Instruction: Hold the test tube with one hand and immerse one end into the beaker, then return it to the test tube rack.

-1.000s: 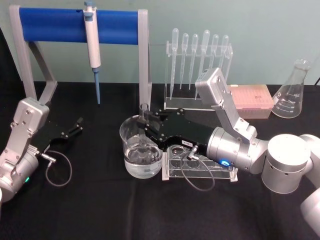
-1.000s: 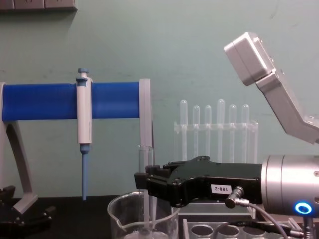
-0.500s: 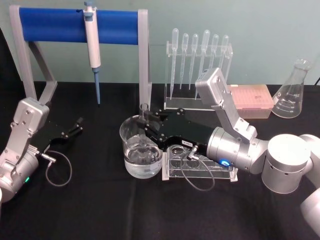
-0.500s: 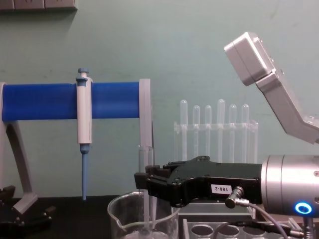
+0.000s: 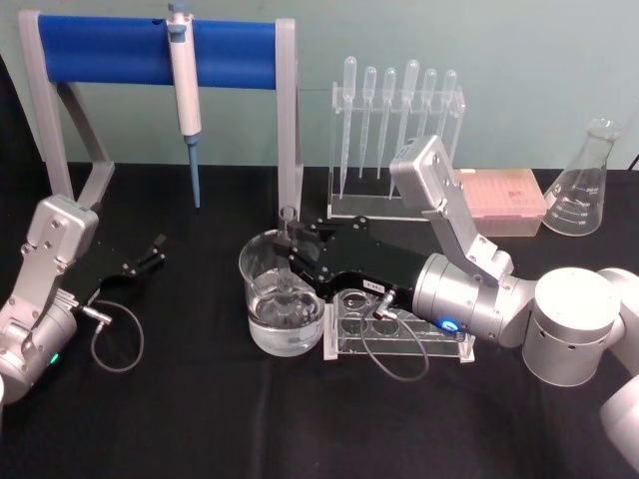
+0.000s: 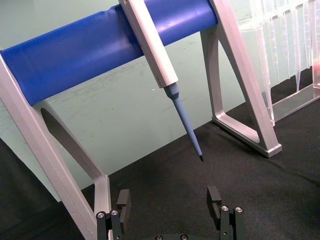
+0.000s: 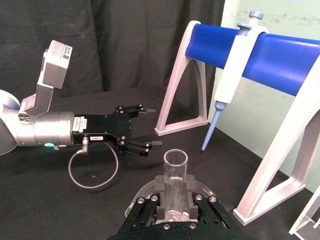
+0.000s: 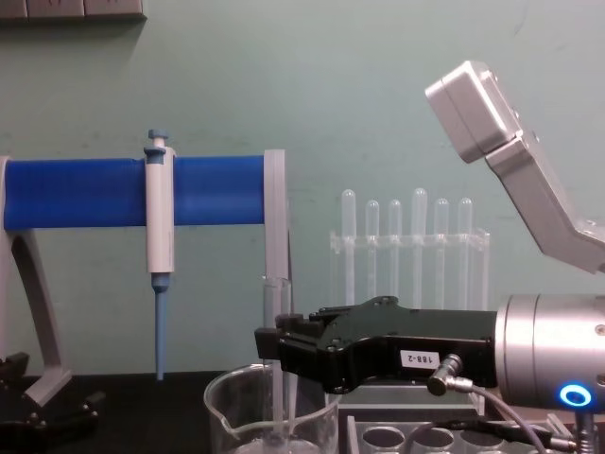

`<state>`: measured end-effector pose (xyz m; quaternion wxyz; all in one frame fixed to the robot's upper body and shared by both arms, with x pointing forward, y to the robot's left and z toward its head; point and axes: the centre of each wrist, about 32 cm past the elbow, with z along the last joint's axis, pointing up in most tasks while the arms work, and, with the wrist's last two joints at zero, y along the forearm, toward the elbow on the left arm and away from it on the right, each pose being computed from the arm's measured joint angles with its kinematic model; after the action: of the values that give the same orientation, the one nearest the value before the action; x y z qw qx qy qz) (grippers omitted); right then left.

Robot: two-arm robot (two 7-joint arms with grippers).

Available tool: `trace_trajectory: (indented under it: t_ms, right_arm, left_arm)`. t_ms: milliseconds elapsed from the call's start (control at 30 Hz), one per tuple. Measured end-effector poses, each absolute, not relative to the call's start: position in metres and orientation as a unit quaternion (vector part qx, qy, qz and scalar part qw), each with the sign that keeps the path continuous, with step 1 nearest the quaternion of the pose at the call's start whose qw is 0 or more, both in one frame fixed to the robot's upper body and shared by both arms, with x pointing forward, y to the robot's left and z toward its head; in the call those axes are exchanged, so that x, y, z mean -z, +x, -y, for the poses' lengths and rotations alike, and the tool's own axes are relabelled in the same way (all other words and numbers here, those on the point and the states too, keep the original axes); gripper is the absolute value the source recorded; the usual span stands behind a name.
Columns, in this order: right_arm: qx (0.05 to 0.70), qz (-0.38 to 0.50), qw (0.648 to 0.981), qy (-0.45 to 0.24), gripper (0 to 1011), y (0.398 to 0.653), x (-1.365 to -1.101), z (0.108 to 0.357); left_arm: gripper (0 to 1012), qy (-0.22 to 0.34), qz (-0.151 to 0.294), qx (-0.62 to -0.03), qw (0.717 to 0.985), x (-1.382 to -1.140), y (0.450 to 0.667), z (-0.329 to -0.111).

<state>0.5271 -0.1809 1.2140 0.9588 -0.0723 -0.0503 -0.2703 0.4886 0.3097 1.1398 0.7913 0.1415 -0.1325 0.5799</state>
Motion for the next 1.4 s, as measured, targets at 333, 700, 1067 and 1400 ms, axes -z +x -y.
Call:
trace_trajectory:
  t_ms: [333, 700, 1067, 1400]
  right_arm:
    - [0.270, 0.050, 0.959, -0.072, 243, 0.5271, -1.2140, 0.1809]
    - [0.270, 0.050, 0.959, -0.072, 243, 0.5271, -1.2140, 0.1809]
    - [0.270, 0.050, 0.959, -0.072, 243, 0.5271, -1.2140, 0.1809]
    - [0.270, 0.050, 0.959, -0.072, 243, 0.5271, -1.2140, 0.1809]
  left_arm:
    - [1000, 0.141, 0.132, -0.580, 0.791, -1.1398, 0.4886, -0.3097]
    - [1000, 0.142, 0.132, -0.580, 0.791, -1.1398, 0.4886, -0.3097]
    - [1000, 0.142, 0.132, -0.580, 0.791, -1.1398, 0.4886, -0.3097]
    - [1000, 0.142, 0.132, -0.580, 0.791, -1.1398, 0.4886, -0.3097]
